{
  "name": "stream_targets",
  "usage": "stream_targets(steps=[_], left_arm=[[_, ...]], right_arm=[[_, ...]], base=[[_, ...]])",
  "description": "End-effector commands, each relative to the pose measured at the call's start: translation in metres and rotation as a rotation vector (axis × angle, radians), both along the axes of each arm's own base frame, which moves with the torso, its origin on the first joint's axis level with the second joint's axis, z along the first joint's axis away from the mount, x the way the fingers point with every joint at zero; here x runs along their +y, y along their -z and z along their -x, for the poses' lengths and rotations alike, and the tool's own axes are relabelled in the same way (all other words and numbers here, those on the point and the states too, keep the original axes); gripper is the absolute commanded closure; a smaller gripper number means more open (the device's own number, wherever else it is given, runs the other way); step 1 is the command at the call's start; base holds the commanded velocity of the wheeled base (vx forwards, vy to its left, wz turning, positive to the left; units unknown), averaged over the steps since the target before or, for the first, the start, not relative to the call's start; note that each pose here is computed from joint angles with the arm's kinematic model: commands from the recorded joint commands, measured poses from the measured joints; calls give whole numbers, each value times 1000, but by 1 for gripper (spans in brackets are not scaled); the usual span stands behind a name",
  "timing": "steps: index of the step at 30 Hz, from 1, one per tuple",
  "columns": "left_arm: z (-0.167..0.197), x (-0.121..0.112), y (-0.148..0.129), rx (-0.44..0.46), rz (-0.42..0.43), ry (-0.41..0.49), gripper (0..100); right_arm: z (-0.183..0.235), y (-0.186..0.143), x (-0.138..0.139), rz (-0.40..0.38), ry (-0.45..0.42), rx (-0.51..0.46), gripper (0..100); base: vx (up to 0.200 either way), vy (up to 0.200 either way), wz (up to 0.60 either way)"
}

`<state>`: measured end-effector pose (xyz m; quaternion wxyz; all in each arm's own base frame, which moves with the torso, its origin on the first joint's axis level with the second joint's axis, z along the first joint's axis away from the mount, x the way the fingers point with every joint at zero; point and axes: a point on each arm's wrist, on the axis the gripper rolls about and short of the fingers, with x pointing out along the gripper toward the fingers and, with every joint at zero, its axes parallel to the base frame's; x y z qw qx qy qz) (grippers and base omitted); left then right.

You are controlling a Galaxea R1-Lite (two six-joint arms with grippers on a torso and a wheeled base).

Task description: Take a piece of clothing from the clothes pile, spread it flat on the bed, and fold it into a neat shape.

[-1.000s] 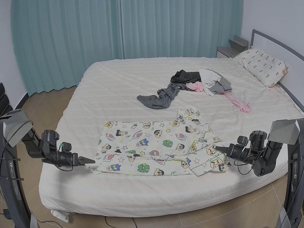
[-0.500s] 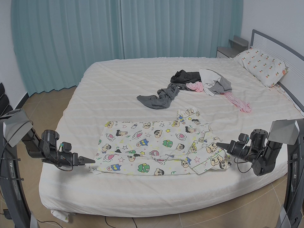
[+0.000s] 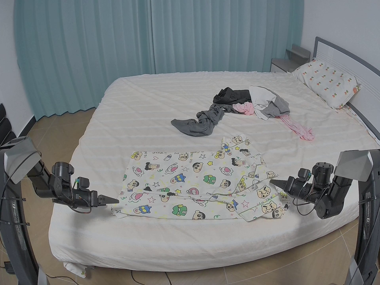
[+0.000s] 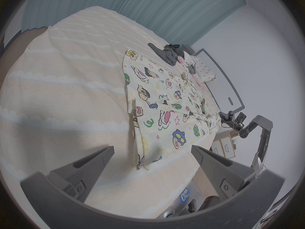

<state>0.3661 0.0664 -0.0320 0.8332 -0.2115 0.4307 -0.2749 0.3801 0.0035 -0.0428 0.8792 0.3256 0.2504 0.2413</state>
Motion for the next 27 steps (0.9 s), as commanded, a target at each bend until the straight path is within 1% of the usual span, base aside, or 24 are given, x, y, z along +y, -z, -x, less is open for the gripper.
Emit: stream_targets(steps=[1,3,5,6,7,8,9,10,11,12,14,15,19,21,22,24,27], left_arm=[[0,0,0,3,1,-1,0],[0,0,0,3,1,-1,0],[0,1,0,2,3,-2,0],[0,1,0,3,4,-3,0],[0,1,0,3,4,-3,0],[0,1,0,3,4,-3,0],[0,1,0,3,4,-3,0],[0,1,0,3,4,-3,0],[0,1,0,4,6,-3,0],[0,1,0,2,5,-3,0],[0,1,0,3,6,-4,0],[1,1,-1,6,11,-7,0],[2,1,0,12,16,-8,0],[2,1,0,12,16,-9,0],[3,1,0,13,16,-9,0],[2,1,0,12,16,-9,0],[3,2,0,12,16,-10,0]], right_arm=[[-2,4,-3,0,11,3,0],[-3,0,-7,10,49,-7,0],[-3,-11,-6,20,87,-27,0],[-1,-19,-5,18,100,-33,0],[-1,-19,-5,18,100,-33,0],[7,-27,3,8,100,-15,0],[19,-36,19,-2,91,8,0],[19,-36,19,-2,91,8,0],[32,-44,33,-10,116,41,0],[41,-45,46,-16,141,74,0],[42,-45,47,-17,144,77,0],[61,-39,74,-21,195,154,0],[79,-32,100,-26,272,229,0],[86,-30,109,-31,309,254,0],[88,-30,111,-32,313,259,0],[99,-22,118,-14,333,299,0],[102,-19,120,-9,339,316,0]], base=[[0,0,0],[0,0,0],[0,0,0],[0,0,0],[0,0,0],[0,0,0],[0,0,0],[0,0,0],[0,0,0],[0,0,0],[0,0,0],[0,0,0],[0,0,0],[0,0,0],[0,0,0],[0,0,0],[0,0,0]])
